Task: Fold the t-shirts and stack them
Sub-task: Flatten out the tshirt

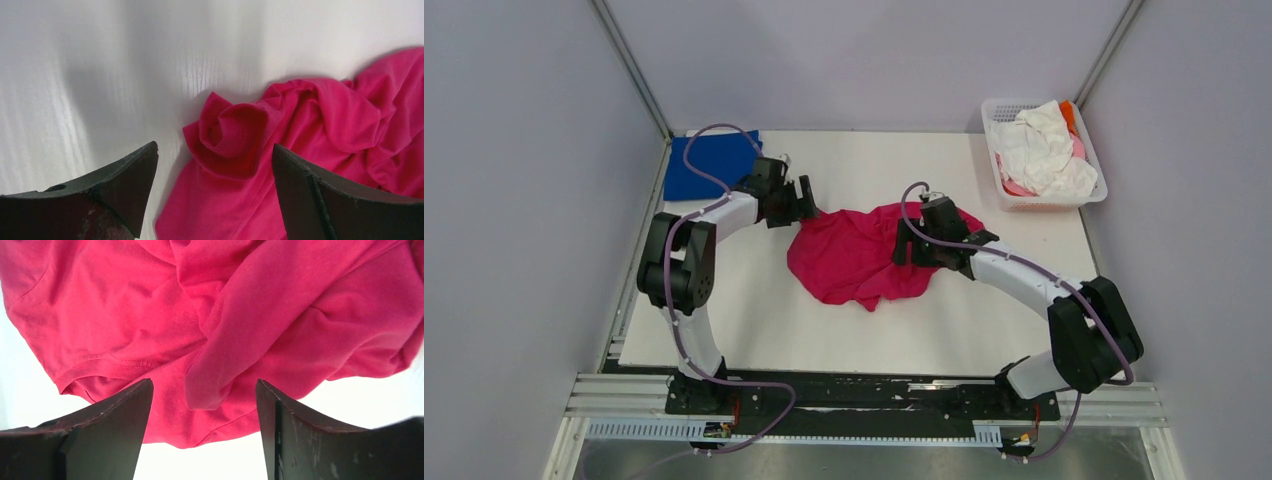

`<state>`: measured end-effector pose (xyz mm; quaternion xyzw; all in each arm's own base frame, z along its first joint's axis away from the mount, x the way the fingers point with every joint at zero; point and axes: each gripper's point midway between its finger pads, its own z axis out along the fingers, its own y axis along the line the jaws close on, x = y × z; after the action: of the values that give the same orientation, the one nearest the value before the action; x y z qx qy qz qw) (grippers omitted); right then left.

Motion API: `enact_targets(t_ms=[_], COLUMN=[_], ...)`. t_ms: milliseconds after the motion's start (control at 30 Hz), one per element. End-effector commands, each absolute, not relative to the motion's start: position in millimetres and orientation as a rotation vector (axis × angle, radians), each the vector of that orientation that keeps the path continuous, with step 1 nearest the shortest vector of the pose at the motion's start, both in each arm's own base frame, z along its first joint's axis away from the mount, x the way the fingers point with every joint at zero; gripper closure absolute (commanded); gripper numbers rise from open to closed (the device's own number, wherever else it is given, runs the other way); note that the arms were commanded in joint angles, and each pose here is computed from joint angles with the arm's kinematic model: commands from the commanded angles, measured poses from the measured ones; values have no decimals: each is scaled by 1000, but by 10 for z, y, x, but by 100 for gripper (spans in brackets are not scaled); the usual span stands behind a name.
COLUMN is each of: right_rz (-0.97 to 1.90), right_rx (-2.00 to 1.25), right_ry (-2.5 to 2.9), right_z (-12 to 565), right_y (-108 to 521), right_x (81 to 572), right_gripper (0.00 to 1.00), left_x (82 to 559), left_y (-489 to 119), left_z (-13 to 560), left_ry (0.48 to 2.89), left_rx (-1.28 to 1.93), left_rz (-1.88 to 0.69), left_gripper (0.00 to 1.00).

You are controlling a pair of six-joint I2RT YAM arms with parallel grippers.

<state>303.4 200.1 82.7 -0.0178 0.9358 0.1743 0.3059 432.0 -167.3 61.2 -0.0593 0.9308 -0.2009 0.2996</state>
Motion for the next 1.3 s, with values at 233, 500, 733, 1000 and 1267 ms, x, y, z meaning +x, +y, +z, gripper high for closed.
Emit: enact_targets(t_ms=[233,500,733,1000,1267], right_rz=[491,269,101,170,472], right_rx=[23,165,250,119,-135], right_ry=[2485,2328,2033,1703,1365], right_z=[623,953,2004,3416,4804], right_y=[2099,1717,1096,896,1095], right_x=[3095,3389,3614,3301,2418], right_gripper=[56,100,100,100,100], left_x=[4383,4536,4411,3726,2674], left_y=[-1996,-1814,-1506,-1301,-1128], left_z=[398,717,1821,3264,4729], left_ry=[2530,2441,2158,1804,1401], left_rx=[-53,-91,-115,-51,67], left_rz=[-630,-492,-398,-423,-530], left_gripper=[44,100,100,100,100])
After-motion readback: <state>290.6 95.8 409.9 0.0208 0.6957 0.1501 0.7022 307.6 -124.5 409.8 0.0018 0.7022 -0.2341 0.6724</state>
